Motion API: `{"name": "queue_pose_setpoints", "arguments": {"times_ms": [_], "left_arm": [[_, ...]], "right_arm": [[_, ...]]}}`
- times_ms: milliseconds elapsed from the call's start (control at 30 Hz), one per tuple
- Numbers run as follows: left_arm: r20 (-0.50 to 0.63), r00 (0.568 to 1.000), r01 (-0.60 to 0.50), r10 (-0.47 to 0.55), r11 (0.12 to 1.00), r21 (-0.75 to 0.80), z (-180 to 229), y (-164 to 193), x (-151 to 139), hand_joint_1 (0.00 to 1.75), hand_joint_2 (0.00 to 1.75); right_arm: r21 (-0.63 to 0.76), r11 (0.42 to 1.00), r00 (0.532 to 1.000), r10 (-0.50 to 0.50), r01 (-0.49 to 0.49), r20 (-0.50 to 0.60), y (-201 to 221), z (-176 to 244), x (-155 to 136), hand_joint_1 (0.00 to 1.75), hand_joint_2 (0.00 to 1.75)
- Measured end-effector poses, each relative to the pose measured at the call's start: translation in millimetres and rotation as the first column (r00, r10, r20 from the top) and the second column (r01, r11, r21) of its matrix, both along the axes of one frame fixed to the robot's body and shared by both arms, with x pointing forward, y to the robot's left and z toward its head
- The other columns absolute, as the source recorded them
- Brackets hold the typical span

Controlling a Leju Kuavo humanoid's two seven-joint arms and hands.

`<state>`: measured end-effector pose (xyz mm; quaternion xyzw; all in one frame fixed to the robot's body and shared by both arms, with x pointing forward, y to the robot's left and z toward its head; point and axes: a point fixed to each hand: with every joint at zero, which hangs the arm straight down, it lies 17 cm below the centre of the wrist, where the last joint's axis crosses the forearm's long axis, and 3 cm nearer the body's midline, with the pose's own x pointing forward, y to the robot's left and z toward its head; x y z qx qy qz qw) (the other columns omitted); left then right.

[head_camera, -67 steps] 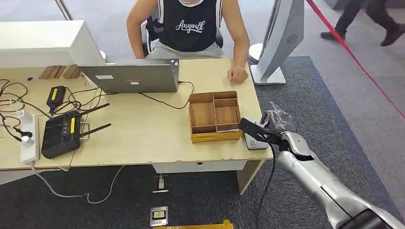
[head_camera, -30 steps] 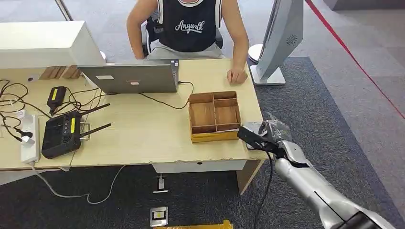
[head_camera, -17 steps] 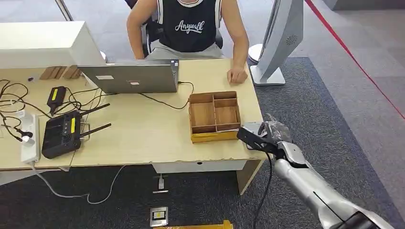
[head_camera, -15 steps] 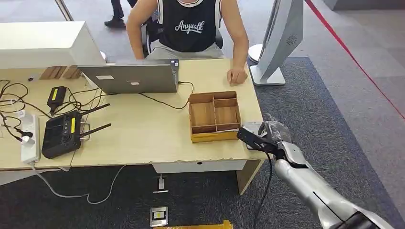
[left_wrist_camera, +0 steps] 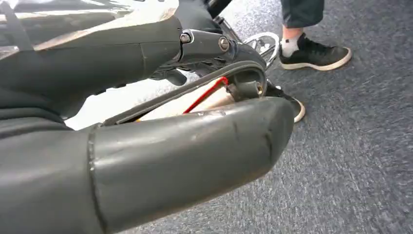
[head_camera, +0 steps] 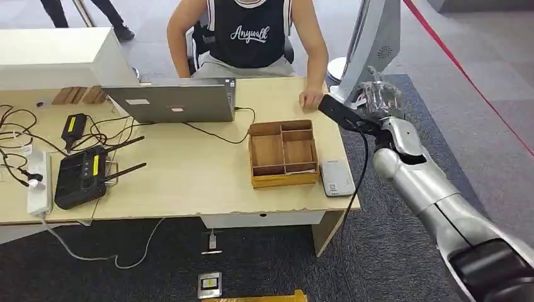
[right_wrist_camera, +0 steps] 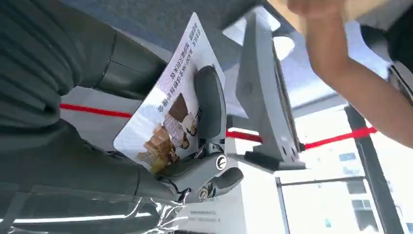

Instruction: Pass the card to the sensor for recognition and then transmit it.

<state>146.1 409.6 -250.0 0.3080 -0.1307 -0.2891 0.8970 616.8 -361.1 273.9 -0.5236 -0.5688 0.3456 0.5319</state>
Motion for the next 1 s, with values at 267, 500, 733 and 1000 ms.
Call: {"name": "queue_pose_setpoints", "arguments": {"times_ms": [267, 500, 733, 1000], "left_arm": [[0.019, 1.0, -0.006, 0.006, 1.0, 0.029, 6.0, -39.8, 24.8, 0.0, 0.0], [0.046, 0.997, 0.065, -0.063, 0.996, -0.052, 11.3, -114.2, 56.9, 0.0, 0.0], [0.057, 0.993, 0.11, -0.106, 0.992, -0.066, 13.3, -132.0, 62.6, 0.0, 0.0], [0.06, 0.989, 0.137, -0.134, 0.989, -0.062, 15.1, -139.0, 66.9, 0.0, 0.0]], "right_arm": [[-0.042, 0.996, 0.988, 0.087, -0.083, 0.127, 52.5, 89.9, 18.7, 1.75, 1.75], [-0.081, 0.985, 0.981, 0.163, -0.155, 0.108, 112.3, 95.3, 31.8, 1.75, 1.75], [-0.107, 0.977, 0.982, 0.186, -0.182, 0.028, 147.1, 69.1, 39.1, 1.75, 1.75], [-0.111, 0.977, 0.983, 0.18, -0.184, -0.045, 168.2, 42.8, 43.1, 1.75, 1.75]]}}
